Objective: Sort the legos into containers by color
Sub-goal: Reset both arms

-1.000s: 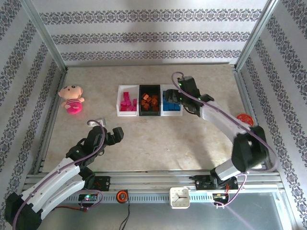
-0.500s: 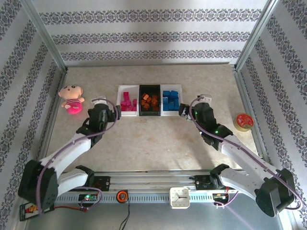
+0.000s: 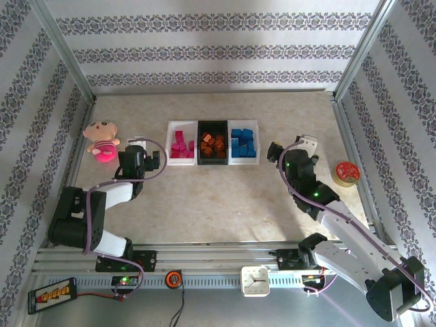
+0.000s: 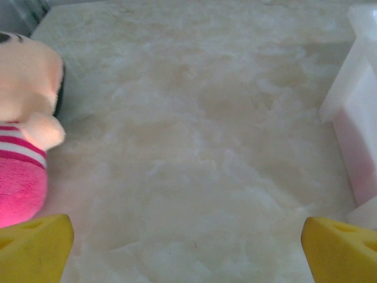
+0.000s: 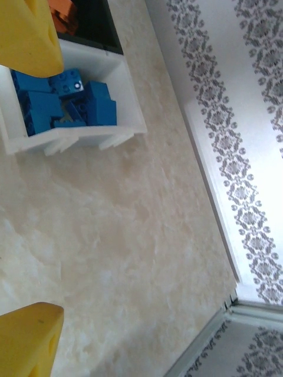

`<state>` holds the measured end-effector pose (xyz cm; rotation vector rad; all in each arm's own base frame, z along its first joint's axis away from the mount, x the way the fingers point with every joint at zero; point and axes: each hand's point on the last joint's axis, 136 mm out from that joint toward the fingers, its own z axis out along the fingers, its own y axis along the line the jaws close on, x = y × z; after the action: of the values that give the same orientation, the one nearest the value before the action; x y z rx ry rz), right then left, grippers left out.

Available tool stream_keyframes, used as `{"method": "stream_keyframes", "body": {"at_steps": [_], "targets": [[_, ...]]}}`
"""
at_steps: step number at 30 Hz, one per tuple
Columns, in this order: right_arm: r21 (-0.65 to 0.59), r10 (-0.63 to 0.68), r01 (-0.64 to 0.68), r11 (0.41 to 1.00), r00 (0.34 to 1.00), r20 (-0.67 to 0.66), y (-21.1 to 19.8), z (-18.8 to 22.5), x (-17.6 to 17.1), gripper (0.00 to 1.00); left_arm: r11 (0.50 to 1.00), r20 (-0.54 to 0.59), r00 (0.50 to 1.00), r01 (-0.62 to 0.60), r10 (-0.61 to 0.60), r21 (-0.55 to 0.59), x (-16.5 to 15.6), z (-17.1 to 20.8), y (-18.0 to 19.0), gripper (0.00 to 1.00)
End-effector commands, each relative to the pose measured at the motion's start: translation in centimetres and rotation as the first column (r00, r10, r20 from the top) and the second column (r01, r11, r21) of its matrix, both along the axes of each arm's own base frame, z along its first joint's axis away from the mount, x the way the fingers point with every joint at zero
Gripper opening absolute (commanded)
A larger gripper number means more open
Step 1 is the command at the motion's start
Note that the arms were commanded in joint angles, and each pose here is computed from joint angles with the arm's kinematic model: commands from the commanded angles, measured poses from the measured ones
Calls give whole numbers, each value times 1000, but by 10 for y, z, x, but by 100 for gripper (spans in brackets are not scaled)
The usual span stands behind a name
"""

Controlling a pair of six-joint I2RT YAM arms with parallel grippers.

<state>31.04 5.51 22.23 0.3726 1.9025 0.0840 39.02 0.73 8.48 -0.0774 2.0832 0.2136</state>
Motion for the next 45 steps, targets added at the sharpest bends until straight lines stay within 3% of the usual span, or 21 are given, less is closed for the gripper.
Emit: {"method": "stream_keyframes", "body": {"at_steps": [1, 3, 6, 8, 9, 12, 14, 18, 29, 45], "targets": [[-38, -46, 47, 998, 999, 14, -16, 0, -2, 98, 996, 159, 984, 83, -86, 25, 14, 17, -6, 99], [-51, -41, 42, 998, 999, 22, -19, 1, -1, 98, 996, 133, 988, 88, -83, -32, 13, 10, -2, 99], [-105, 46, -42, 994, 998, 31, -13, 0, 4, 98, 984, 210, 966, 168, -153, -60, 8, 5, -7, 99], [-169, 77, -66, 983, 995, 59, -14, -1, 8, 98, 984, 165, 975, 164, -150, -75, 10, 2, -7, 99], [-201, 70, -55, 978, 995, 67, -18, -2, 10, 98, 987, 192, 973, 146, -131, -68, 11, 4, -3, 99], [-283, 35, -11, 959, 996, 79, -35, -11, 17, 98, 997, 207, 976, -58, 69, -57, 2, 6, 28, 99], [-302, 24, -4, 953, 998, 60, -47, -25, 26, 98, 997, 229, 971, -55, 66, -56, 2, 9, 27, 99], [-296, 11, -9, 955, 1000, 6, -65, -57, 46, 98, 998, 206, 978, -11, 22, -54, 5, 6, 20, 99], [-255, 83, -75, 964, 996, 21, -68, -115, 84, 98, 998, 196, 980, 26, -16, -51, 8, 5, 14, 99], [-248, 67, -55, 967, 997, 44, -71, -114, 84, 98, 998, 194, 981, 35, -25, -51, 8, 5, 13, 99]]}}
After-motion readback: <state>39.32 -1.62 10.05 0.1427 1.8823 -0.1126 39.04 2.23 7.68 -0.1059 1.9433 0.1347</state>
